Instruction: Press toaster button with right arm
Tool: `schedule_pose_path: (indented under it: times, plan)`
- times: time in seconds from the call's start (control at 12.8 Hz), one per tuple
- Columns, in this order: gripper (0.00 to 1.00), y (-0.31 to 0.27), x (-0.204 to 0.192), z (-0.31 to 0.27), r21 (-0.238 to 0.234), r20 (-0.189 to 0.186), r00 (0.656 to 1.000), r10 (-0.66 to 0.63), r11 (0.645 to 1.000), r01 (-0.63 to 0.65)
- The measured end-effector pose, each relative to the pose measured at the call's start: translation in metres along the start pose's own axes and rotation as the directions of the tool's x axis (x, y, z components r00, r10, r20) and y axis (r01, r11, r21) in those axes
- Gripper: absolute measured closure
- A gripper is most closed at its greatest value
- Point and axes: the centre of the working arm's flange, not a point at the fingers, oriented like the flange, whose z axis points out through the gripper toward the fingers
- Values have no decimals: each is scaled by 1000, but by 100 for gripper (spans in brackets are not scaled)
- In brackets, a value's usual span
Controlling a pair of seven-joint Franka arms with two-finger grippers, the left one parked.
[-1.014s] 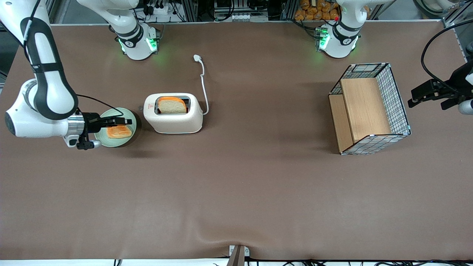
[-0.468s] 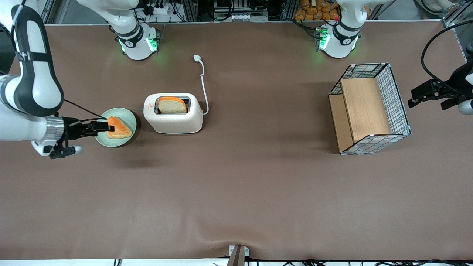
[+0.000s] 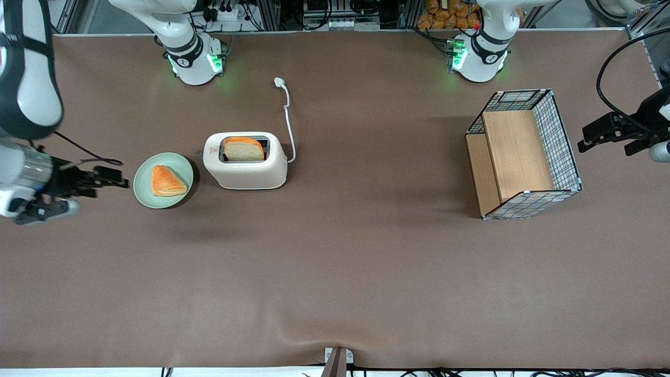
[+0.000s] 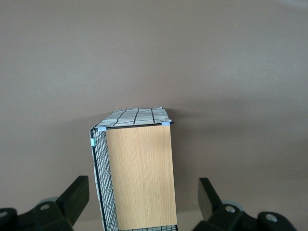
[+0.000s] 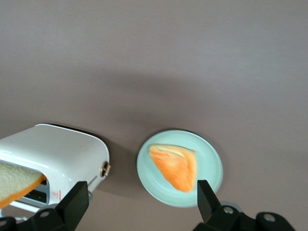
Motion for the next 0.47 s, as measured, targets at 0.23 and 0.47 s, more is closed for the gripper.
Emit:
schedule_pose_path:
  times: [0.23,0.47]
  plan:
    - [0,-11,-26,-58,-48,-37,999,31,998,-32]
    - [0,-13,-48,-98,-53,-44,997,65,996,-67]
